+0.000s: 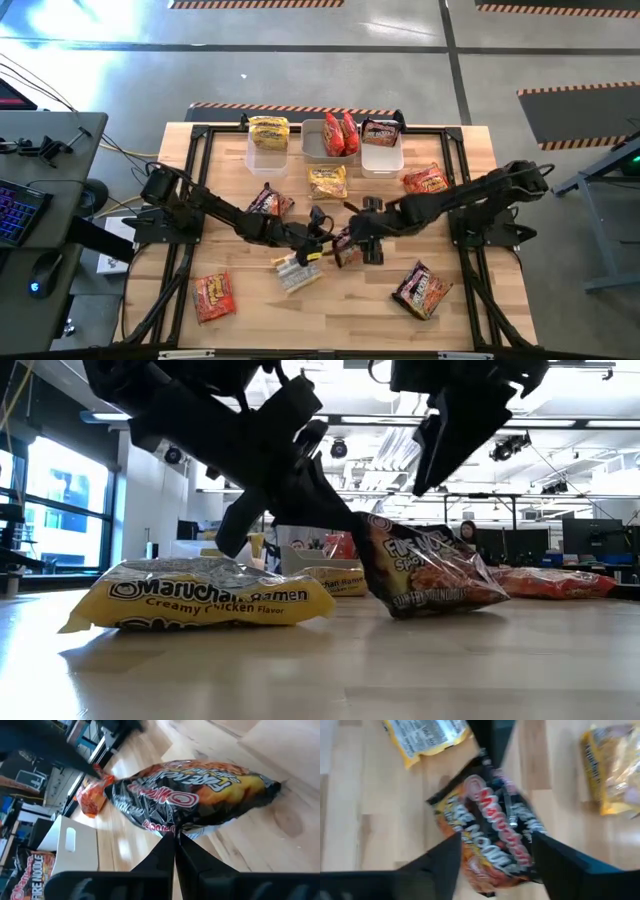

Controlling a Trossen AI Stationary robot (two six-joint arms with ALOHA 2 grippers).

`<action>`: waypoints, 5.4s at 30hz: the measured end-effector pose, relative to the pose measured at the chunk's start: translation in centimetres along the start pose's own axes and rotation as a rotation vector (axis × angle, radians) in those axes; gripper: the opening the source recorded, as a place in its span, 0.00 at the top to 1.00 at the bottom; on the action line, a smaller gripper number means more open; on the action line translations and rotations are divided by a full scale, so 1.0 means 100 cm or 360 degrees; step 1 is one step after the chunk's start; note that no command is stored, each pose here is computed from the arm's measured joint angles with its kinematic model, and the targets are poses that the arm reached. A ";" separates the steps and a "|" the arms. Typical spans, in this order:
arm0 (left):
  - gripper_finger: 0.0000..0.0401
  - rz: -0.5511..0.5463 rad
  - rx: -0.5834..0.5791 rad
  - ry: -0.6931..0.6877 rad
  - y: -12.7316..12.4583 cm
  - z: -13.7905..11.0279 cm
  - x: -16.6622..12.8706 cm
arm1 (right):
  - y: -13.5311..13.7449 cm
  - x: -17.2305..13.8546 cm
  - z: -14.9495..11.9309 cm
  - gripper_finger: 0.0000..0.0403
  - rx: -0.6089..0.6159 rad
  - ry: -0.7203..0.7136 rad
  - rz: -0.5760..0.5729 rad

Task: Sort Maruchan noodles
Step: Put the bottom left black noodle pack into the white bin

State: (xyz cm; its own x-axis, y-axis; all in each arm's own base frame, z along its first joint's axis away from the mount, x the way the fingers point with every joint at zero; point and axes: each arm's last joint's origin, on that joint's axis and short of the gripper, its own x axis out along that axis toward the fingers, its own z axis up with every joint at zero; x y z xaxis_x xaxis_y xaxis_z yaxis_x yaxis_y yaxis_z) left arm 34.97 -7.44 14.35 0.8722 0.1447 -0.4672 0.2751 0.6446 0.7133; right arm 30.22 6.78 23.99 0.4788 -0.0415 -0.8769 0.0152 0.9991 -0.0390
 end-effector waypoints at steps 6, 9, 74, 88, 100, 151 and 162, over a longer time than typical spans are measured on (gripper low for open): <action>1.00 0.0041 0.0018 -0.0010 -0.001 0.004 -0.001 | -0.036 0.006 0.007 0.31 0.0040 0.0062 0.0208; 1.00 0.0054 0.0046 -0.0002 -0.001 0.005 -0.002 | -0.050 0.014 0.010 0.31 0.0064 0.0063 0.0339; 0.91 0.0167 -0.1120 -0.0412 0.023 -0.093 -0.113 | -0.215 -0.075 0.014 0.79 -0.0066 0.0307 -0.0200; 0.91 0.0139 -0.1246 -0.0376 0.038 -0.126 -0.110 | -0.325 -0.032 -0.032 0.79 -0.0204 0.0400 -0.0150; 0.91 0.0204 -0.1291 -0.0326 0.045 -0.136 -0.110 | -0.344 0.002 -0.042 0.79 -0.0231 0.0480 -0.0107; 0.91 0.0203 -0.1290 -0.0319 0.045 -0.136 -0.110 | -0.356 0.024 -0.043 0.79 -0.0172 0.0691 -0.0085; 0.91 0.0200 -0.1291 -0.0315 0.044 -0.136 -0.110 | -0.348 0.029 -0.033 0.58 -0.0177 0.0800 -0.0274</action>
State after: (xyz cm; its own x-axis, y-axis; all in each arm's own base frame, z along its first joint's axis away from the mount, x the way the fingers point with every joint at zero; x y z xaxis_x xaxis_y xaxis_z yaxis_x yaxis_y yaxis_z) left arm 21.11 4.04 15.53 0.9525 0.1656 -0.2554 -0.1381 0.9828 0.1225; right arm 28.21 -28.16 21.26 -0.0018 -0.2294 -0.9733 -0.0494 0.9722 -0.2290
